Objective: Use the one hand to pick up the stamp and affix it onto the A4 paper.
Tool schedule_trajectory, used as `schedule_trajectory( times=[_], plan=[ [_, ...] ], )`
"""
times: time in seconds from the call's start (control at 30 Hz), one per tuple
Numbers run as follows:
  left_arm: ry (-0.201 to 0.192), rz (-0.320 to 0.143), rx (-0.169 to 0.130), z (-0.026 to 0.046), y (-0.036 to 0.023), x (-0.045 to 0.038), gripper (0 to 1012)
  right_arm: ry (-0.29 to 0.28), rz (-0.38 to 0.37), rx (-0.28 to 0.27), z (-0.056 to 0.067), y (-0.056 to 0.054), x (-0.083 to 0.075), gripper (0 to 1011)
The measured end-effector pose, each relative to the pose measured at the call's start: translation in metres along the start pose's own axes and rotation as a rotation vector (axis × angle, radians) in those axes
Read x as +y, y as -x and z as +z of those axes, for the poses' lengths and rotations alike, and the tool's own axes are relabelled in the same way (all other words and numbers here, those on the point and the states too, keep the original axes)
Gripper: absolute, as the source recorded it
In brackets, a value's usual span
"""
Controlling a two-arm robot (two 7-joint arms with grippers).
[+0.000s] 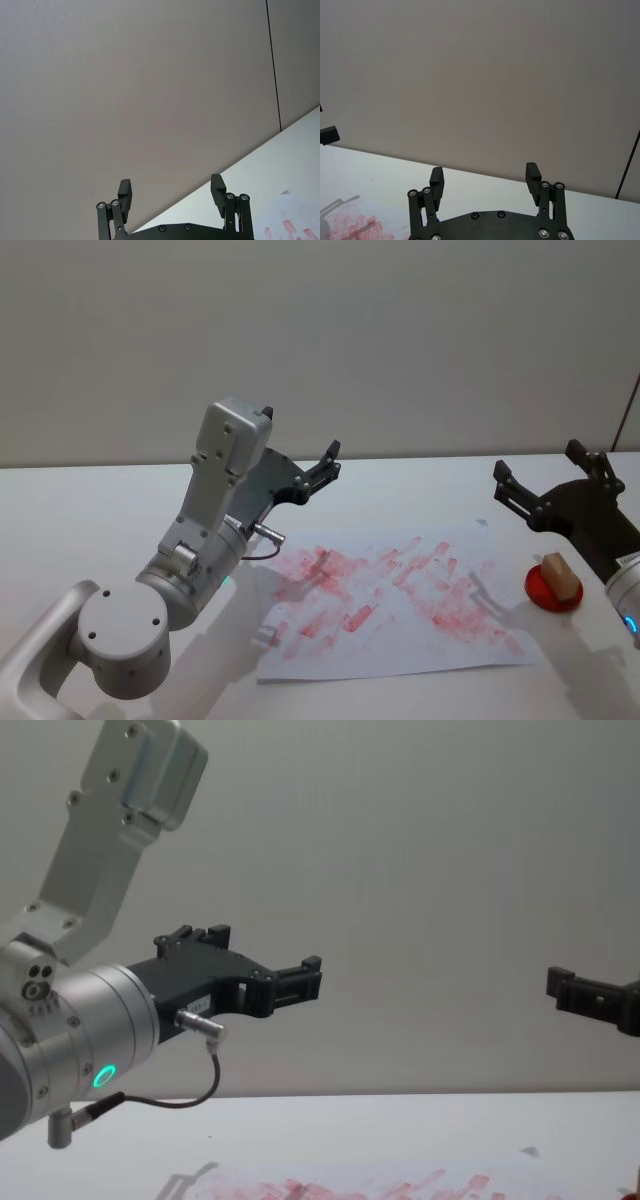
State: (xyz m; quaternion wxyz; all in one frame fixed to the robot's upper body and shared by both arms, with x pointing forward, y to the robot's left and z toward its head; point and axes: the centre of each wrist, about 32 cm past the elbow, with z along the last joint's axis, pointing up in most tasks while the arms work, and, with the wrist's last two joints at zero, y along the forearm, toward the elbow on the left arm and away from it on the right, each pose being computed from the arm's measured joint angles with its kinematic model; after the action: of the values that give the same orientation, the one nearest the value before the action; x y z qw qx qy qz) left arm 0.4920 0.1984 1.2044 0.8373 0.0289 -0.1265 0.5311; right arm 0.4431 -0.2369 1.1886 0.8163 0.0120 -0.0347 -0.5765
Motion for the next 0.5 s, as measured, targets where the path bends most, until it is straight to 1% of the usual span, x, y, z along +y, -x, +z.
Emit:
schedule_trajectory(
  times=[0.5],
  plan=[
    [0.000,0.000,0.000,0.0000,0.0000,0.0000,1001,-0.001,0.000,0.000,0.0002,-0.0002,0.0001,1001]
  ],
)
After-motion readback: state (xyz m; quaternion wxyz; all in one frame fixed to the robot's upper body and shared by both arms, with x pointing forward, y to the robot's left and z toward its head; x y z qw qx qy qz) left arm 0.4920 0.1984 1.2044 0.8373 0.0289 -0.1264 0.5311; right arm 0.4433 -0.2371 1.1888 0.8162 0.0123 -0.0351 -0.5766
